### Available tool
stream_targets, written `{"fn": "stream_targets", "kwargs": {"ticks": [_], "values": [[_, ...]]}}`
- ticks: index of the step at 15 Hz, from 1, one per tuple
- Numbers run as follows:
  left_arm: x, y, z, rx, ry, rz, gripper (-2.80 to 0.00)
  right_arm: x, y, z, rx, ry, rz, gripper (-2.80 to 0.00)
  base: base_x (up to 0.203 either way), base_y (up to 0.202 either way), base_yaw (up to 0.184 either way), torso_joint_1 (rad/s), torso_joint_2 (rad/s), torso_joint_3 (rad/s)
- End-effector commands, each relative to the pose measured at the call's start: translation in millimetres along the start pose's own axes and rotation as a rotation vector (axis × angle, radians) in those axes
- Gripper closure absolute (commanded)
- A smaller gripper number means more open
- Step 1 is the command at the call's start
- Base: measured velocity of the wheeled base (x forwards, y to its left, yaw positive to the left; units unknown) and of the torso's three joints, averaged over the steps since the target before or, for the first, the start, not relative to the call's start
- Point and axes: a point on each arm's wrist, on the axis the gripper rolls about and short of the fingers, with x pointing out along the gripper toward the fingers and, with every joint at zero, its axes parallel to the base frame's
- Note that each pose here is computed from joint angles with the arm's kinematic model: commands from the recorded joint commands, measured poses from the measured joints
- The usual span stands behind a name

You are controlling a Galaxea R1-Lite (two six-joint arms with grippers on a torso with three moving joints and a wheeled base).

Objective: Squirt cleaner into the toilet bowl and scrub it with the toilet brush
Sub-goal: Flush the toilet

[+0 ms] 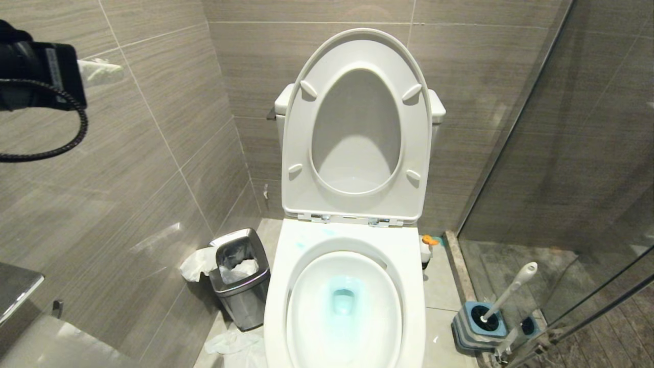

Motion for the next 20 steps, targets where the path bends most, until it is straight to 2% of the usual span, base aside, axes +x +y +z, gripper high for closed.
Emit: {"fn": "stream_targets", "kwargs": {"ticks": [1,3,4,6,9,11,13,14,20], "values": [[54,0.3,-1,-0.015,0.057,0.007,0.00,0,0,0,-0.001,0.001,0.001,0.00,0.000,0.000,0.000,0.000,0.00,0.000],[85,0.3,-2,-0.014,0.066,0.074,0.00,0,0,0,-0.001,0.001,0.001,0.00,0.000,0.000,0.000,0.000,0.00,0.000],[104,-2.0,-3,-0.012,0.046,0.108,0.00,0,0,0,-0.001,0.001,0.001,0.00,0.000,0.000,0.000,0.000,0.00,0.000],[145,-10.7,-7,-0.019,-0.011,0.144,0.00,0,0,0,-0.001,0.001,0.001,0.00,0.000,0.000,0.000,0.000,0.00,0.000],[196,-33.1,-15,-0.075,-0.111,0.152,0.00,0,0,0,-0.001,0.001,0.001,0.00,0.000,0.000,0.000,0.000,0.00,0.000],[213,-45.9,-17,-0.099,-0.185,0.145,0.00,0,0,0,-0.001,0.001,0.001,0.00,0.000,0.000,0.000,0.000,0.00,0.000],[225,-49.4,-20,-0.109,-0.269,0.150,0.00,0,0,0,-0.001,0.001,0.001,0.00,0.000,0.000,0.000,0.000,0.00,0.000],[227,-51.6,-21,-0.108,-0.287,0.149,0.00,0,0,0,-0.001,0.001,0.001,0.00,0.000,0.000,0.000,0.000,0.00,0.000],[226,-55.6,-20,-0.116,-0.285,0.202,0.00,0,0,0,-0.001,0.001,0.001,0.00,0.000,0.000,0.000,0.001,0.00,-0.006]]}}
